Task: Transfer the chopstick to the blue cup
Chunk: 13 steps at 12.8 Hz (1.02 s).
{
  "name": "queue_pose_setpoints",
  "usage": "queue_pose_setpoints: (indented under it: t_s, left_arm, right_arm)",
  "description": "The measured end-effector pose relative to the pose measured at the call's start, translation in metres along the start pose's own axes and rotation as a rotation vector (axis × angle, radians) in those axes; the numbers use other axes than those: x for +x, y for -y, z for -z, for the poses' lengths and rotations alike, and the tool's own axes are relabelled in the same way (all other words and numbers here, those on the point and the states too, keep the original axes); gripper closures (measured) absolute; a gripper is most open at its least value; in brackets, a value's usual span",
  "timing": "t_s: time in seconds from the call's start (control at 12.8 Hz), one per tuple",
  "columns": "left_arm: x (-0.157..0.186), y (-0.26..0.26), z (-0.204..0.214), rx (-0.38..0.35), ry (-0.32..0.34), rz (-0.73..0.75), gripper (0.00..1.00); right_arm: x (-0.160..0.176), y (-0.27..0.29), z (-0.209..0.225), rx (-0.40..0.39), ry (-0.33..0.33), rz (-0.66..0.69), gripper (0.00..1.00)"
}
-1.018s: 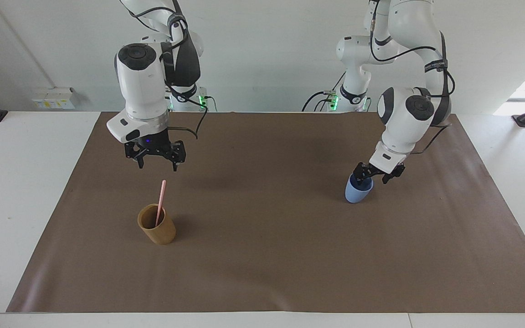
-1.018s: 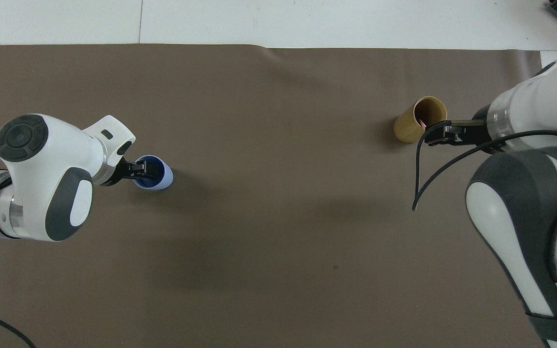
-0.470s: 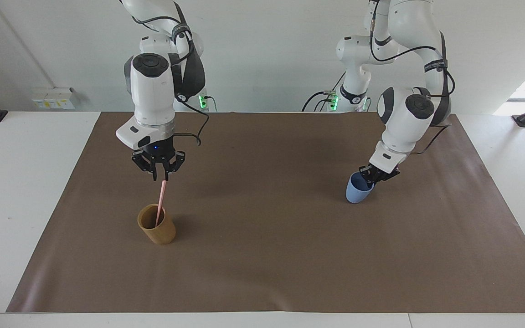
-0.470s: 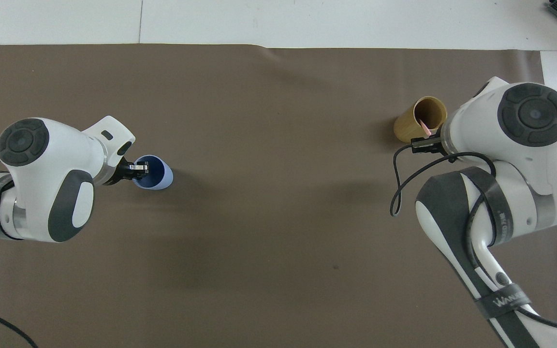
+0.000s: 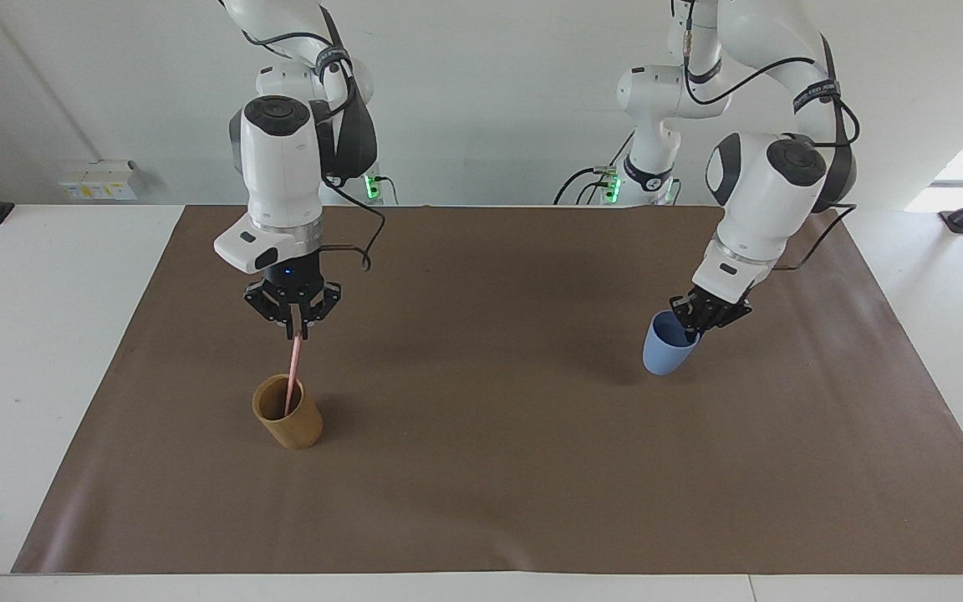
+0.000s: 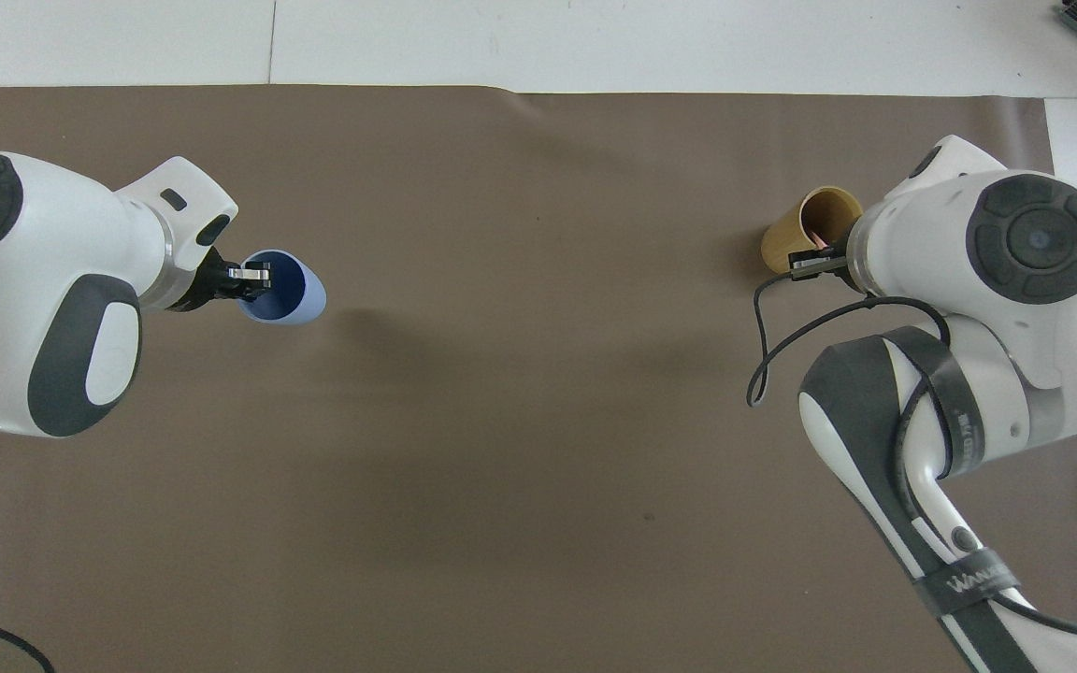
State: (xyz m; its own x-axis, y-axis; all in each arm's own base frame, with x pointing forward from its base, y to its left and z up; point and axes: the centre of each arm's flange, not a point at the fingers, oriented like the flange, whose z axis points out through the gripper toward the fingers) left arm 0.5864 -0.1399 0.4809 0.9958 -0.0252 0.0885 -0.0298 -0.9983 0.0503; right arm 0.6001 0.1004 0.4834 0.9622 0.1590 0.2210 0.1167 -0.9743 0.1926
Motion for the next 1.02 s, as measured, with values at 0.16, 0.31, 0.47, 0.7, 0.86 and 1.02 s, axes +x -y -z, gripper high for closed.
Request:
queue_pose_setpoints:
  t_s: [0.16, 0.31, 0.47, 0.7, 0.86, 1.02]
  left_arm:
    - [-0.001, -0.04, 0.035, -0.008, -0.003, 0.021, 0.96]
    - [-0.016, -0.094, 0.04, -0.017, -0.003, 0.041, 0.96]
    - [-0.038, -0.152, 0.024, -0.008, 0.022, 0.032, 0.96]
    - [-0.056, -0.23, -0.031, 0.046, 0.017, 0.08, 0.96]
    - [-0.055, -0.258, -0.058, 0.031, 0.008, 0.076, 0.96]
    - [-0.056, -0.273, -0.072, 0.016, -0.006, 0.089, 0.96]
  right_arm:
    - [0.0, 0.0, 0.0, 0.001, -0.004, 0.001, 0.86]
    - [0.001, -0.001, 0.002, -0.002, -0.011, 0.001, 0.9]
    - [0.003, -0.002, 0.008, -0.002, -0.024, -0.002, 0.9]
    - [0.006, -0.019, 0.047, -0.01, -0.038, -0.034, 0.9]
    - [0.001, -0.033, 0.094, 0.024, -0.011, -0.087, 0.9]
    - [-0.01, -0.049, 0.138, 0.072, 0.025, -0.139, 0.9]
